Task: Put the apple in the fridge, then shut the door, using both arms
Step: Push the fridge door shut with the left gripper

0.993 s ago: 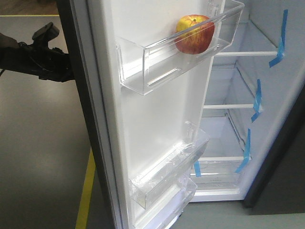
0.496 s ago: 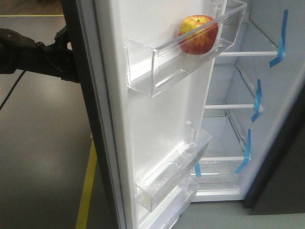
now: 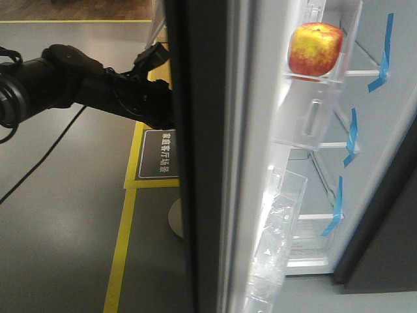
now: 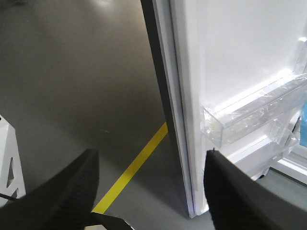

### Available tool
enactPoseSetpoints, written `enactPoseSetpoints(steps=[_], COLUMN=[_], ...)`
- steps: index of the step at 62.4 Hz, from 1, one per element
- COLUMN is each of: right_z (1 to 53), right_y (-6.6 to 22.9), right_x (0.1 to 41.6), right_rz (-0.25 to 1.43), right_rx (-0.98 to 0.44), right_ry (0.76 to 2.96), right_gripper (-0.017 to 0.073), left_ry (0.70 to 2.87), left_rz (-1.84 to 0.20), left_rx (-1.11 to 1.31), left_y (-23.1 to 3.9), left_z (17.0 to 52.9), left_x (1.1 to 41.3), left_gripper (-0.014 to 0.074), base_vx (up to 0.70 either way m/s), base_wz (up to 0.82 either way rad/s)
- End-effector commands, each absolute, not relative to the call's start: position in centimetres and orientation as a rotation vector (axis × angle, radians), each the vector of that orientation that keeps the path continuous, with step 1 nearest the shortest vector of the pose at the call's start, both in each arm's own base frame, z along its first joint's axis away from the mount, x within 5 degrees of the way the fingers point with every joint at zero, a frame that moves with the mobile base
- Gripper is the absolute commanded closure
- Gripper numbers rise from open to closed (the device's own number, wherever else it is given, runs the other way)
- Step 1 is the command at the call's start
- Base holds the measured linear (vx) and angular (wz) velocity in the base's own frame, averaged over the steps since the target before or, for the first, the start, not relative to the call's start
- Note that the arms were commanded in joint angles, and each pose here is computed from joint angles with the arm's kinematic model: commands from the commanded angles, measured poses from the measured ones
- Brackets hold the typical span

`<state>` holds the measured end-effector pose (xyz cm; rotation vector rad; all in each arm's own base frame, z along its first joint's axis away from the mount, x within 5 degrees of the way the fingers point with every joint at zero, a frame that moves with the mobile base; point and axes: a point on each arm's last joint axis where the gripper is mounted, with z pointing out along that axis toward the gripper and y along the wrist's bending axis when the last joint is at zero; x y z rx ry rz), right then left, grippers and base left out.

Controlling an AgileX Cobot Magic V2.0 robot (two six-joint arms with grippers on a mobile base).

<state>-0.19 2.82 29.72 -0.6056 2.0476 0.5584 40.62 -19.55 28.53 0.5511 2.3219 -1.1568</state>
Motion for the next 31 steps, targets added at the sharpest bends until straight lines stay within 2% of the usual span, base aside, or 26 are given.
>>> enactPoseSetpoints(steps=[1,31], right_z=[30.8,30.8], right_y=[3.0,3.0], right_x=[0.1,0.1], right_rz=[0.574,0.574], right_rx=[-0.583,-0.583], right_ry=[1.979,1.979], right_gripper=[0.0106,0.0106], left_ry=[2.194,2.126], left_rz=[-1.215,-1.284], left_rx=[0.564,0.723], left_y=[-20.9,-28.2], left_z=[32.4,32.8], left_x=[39.3,35.2], left_gripper=[0.0600,0.0600], base_vx=[0.00,0.00], base_wz=[0.00,0.00])
